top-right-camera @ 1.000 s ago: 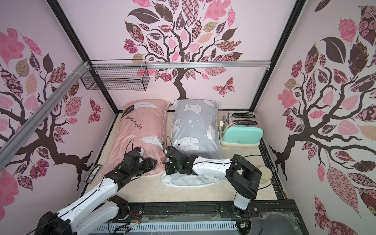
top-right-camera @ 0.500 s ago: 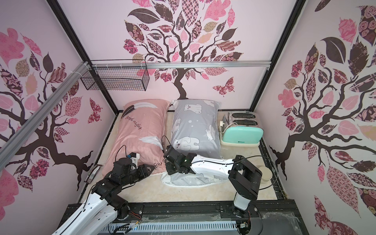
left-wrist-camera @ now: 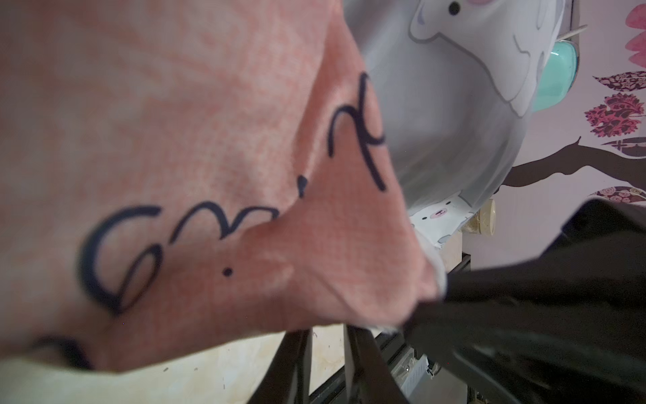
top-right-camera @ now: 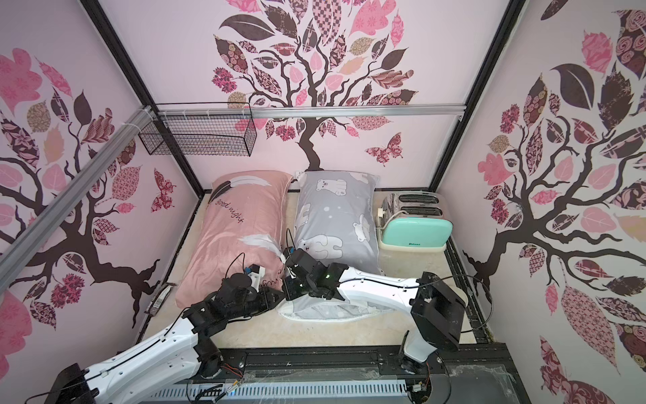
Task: Zip up pillowcases
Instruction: Pick up the pillowcase from the center of the board, then zip the zipper on the pillowcase.
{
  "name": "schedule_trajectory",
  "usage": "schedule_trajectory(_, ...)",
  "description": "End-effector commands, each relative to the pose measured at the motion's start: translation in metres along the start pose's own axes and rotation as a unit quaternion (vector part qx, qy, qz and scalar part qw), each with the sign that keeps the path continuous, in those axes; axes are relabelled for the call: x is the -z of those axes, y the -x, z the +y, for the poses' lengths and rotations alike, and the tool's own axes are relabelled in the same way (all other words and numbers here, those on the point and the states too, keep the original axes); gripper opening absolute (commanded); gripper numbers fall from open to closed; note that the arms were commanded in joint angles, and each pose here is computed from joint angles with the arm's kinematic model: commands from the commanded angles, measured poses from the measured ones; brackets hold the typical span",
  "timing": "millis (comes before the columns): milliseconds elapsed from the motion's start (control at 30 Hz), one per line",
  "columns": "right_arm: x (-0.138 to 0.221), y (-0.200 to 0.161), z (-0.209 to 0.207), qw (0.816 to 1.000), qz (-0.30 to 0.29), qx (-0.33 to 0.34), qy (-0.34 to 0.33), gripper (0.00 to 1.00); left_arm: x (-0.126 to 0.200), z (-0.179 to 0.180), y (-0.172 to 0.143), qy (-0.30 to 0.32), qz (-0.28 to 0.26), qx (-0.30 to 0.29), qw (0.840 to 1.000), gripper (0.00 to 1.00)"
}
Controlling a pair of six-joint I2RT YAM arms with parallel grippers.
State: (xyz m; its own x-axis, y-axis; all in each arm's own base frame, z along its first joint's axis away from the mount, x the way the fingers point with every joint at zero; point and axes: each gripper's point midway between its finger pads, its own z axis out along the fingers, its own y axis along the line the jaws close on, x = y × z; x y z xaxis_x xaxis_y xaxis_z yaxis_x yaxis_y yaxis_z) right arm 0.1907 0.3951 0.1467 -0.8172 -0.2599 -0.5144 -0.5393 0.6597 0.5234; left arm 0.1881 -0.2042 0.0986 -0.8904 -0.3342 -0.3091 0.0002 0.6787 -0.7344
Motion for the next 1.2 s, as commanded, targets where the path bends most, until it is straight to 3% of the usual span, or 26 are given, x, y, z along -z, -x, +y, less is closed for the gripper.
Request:
schedule_trajectory(0,0.016,0.005,0.025,0.997,-0.004,-0.013,0.079,0.00,-0.002,0.000,0.023,-0.033,-0.042,0.029,0.998,0.19)
schedule_trajectory(133,0.020,0.007,0.008,0.998,-0.015,-0.022,0.049,0.00,0.005,0.009,0.023,-0.032,-0.050,0.040,0.997,0.13)
schedule_trajectory(200,0.016,0.006,-0.003,0.999,-0.007,-0.030,0.030,0.00,0.013,-0.003,0.021,-0.064,-0.049,0.037,0.996,0.09)
schedule_trajectory(400,0.013,0.010,-0.001,0.997,-0.003,-0.043,0.059,0.00,0.032,-0.024,0.019,-0.132,-0.058,0.043,0.989,0.07)
schedule_trajectory(567,0.011,0.008,0.002,0.993,0.007,-0.067,0.092,0.00,0.032,-0.032,0.019,-0.149,-0.051,0.044,0.987,0.18)
schedule_trajectory(1167,0.007,0.015,-0.004,0.981,0.002,-0.126,0.146,0.00,0.026,-0.031,0.014,-0.146,-0.031,0.054,0.987,0.30)
